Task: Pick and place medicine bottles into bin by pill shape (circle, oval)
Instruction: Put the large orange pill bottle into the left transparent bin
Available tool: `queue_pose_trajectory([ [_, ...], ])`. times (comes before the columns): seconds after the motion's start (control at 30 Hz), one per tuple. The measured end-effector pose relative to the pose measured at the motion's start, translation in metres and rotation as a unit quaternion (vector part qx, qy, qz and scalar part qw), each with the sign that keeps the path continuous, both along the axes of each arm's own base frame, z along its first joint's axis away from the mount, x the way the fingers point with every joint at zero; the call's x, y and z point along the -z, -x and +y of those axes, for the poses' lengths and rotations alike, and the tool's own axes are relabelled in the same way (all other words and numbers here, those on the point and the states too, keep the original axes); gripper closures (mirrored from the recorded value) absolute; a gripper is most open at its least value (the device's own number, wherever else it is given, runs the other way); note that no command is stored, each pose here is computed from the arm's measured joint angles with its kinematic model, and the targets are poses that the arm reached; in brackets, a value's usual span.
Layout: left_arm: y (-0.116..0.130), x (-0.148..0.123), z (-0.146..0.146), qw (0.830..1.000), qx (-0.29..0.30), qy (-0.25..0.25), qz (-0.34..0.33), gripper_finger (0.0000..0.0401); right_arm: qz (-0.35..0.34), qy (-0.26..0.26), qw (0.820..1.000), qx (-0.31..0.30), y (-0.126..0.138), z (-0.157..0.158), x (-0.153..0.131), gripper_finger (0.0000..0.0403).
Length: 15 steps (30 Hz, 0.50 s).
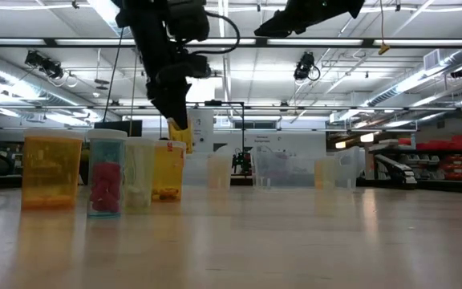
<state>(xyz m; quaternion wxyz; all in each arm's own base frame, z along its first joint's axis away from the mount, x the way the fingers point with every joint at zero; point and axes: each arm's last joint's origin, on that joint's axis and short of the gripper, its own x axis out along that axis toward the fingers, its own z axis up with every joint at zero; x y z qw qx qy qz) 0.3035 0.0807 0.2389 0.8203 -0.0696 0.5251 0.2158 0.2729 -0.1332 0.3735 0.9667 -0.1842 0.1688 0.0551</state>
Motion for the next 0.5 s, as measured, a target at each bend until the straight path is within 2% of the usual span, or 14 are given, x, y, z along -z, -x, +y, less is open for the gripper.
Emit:
queue_pose_trajectory([
  [0.2, 0.005, 0.0, 0.018, 1.0, -0.015, -0.001, 0.004, 0.0165, 0.0, 0.001, 1.0, 0.0, 0.0, 0.0, 0.0, 0.0158],
  [0.5, 0.012, 0.003, 0.04, 0.998, -0.061, 0.004, 0.004, 0.0176, 0.0, 0.0, 1.0, 0.0, 0.0, 0.0, 0.0, 0.0158],
])
